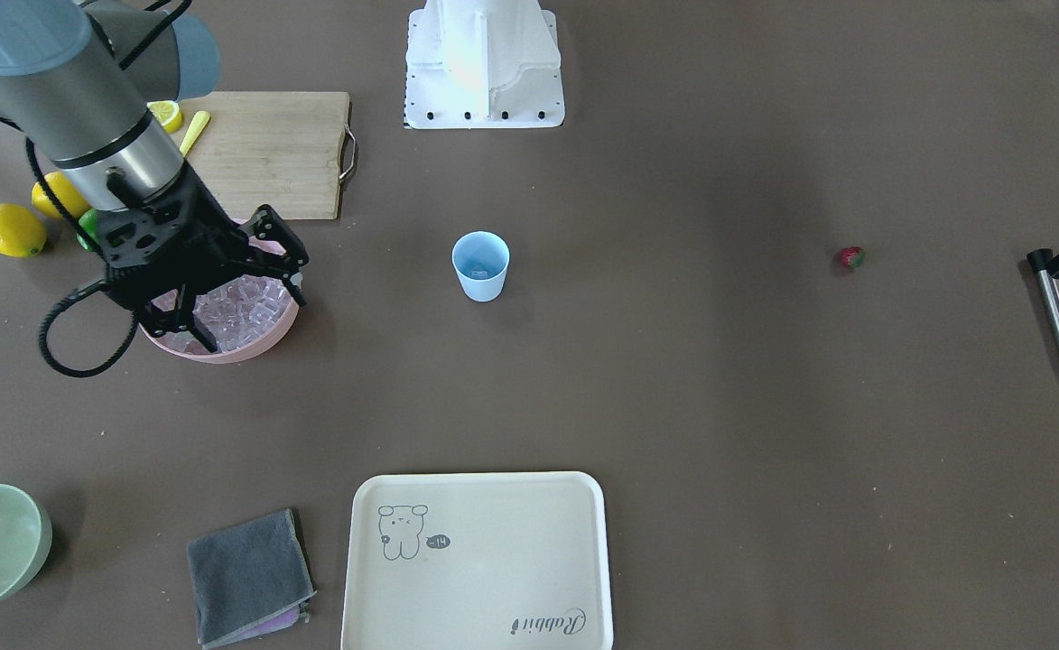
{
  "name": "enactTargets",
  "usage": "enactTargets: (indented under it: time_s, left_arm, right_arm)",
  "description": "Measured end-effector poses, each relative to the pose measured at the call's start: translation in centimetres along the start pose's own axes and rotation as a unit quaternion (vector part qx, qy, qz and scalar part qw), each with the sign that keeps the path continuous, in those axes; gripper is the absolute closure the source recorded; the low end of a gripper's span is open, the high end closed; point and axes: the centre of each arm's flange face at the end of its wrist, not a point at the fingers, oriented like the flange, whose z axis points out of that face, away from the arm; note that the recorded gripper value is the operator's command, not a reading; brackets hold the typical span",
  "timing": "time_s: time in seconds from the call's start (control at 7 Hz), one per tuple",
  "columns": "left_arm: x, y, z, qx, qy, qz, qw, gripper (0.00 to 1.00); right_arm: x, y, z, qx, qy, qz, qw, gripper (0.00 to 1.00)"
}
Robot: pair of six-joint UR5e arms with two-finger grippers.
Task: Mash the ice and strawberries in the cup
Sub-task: 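Release the ice cube into the cup and withdraw the right arm, then lower the left gripper onto the red strawberry and grasp it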
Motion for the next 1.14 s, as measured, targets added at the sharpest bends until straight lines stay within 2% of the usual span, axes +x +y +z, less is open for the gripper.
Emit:
enactTargets:
  time_s: [0.29,0.57,0.71,1.0,1.14]
  left_arm:
    - [3.2,-0.4,2.6,-0.018,0.016,0.008,0.9997,0.02]
    - [8.0,-1.6,7.2,-0.04,0.024,-0.03,0.9985,0.02]
    - [10.1,-1.2,10.0,-0.051,0.013,-0.041,0.9978,0.02]
    - [13.0,1.0,15.7,-0.081,-0.014,-0.032,0.9961,0.03]
    - [14.0,2.1,17.2,-0.094,-0.017,-0.021,0.9952,0.03]
  right_arm:
    - [7.1,0.1,-2.6,0.003,0.027,0.011,0.9996,0.0]
    - [12.6,0.6,-4.5,0.005,0.048,0.033,0.9983,0.0]
    - [15.3,1.0,-5.5,0.004,0.061,0.052,0.9967,0.0]
    - [18.8,1.3,-6.7,-0.001,0.087,0.085,0.9926,0.0]
    - [19.8,1.2,-6.4,-0.005,0.095,0.092,0.9912,0.0]
